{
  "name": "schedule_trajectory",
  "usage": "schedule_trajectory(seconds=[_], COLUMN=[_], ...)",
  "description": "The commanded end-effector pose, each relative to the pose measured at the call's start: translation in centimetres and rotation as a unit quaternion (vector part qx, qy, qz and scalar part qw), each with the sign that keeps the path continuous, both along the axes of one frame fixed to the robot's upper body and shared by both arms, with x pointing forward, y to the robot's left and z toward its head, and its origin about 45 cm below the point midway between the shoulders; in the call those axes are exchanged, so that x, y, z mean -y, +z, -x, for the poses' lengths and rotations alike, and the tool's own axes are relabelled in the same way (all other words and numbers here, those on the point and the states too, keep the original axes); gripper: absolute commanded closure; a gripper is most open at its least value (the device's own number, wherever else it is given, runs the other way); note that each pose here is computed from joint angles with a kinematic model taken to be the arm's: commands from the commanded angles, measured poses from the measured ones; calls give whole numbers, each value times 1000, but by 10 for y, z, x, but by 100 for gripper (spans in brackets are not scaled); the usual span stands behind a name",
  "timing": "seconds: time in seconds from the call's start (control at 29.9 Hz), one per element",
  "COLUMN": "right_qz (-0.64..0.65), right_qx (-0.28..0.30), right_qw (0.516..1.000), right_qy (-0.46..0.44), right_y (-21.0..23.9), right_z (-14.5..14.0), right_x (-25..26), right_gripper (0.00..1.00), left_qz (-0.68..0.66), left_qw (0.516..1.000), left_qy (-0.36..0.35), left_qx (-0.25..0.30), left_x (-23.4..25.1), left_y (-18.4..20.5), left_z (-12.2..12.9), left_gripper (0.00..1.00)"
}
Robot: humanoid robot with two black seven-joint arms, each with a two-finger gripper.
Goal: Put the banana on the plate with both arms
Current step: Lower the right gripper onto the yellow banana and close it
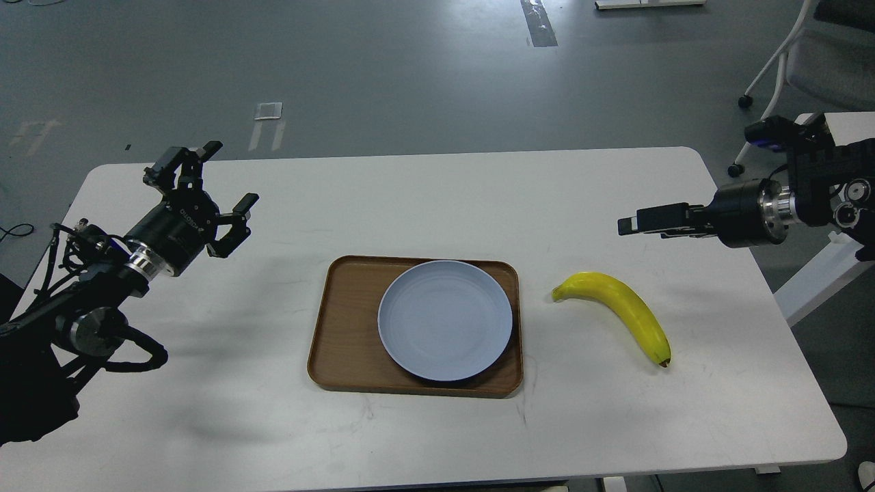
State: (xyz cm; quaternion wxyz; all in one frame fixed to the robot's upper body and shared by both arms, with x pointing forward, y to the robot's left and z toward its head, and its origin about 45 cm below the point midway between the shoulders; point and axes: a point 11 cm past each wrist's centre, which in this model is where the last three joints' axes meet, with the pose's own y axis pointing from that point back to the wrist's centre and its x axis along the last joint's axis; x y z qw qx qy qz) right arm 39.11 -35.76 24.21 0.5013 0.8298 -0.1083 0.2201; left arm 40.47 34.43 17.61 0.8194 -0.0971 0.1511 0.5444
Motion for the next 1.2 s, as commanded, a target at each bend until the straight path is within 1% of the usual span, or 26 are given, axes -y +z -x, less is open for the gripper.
schedule_trajectory(seconds=[0.0,0.1,0.23,0.4,0.5,0.64,0.8,0.97,1.0,1.07,1.14,1.17], right_qz=[58,107,133,157,165,176,177,170,170,169,169,169], right_qx=[-16,-30,-50,-44,-45,-32,-36,-40,-39,-41,-43,-42], right_qw=[997,990,985,980,976,973,971,972,972,972,972,972], right_qy=[50,83,99,117,131,146,154,159,159,160,160,159], right_y=[-14,-29,-43,-53,-61,-72,-80,-88,-88,-90,-90,-90], right_z=[4,6,11,4,5,3,7,12,11,13,13,13], right_x=[-7,-6,-6,-13,-18,-23,-26,-31,-31,-31,-32,-31], right_gripper=[0,0,0,1,1,4,11,21,28,34,46,50], left_qz=[-1,0,1,3,2,1,0,1,2,2,2,1], left_qw=[1000,1000,1000,1000,1000,1000,1000,1000,1000,1000,1000,1000], left_qy=[-2,-5,-5,-6,-5,-5,-4,-4,-3,-2,-2,-3], left_qx=[1,1,1,2,2,2,3,3,4,4,4,4], left_x=[0,3,3,5,4,2,1,2,1,1,1,1], left_y=[1,1,1,1,1,2,2,3,4,4,4,4], left_z=[0,0,0,0,0,0,0,0,0,-1,-1,-1], left_gripper=[2,2,2,2,2,2,2,2,2,2,2,2])
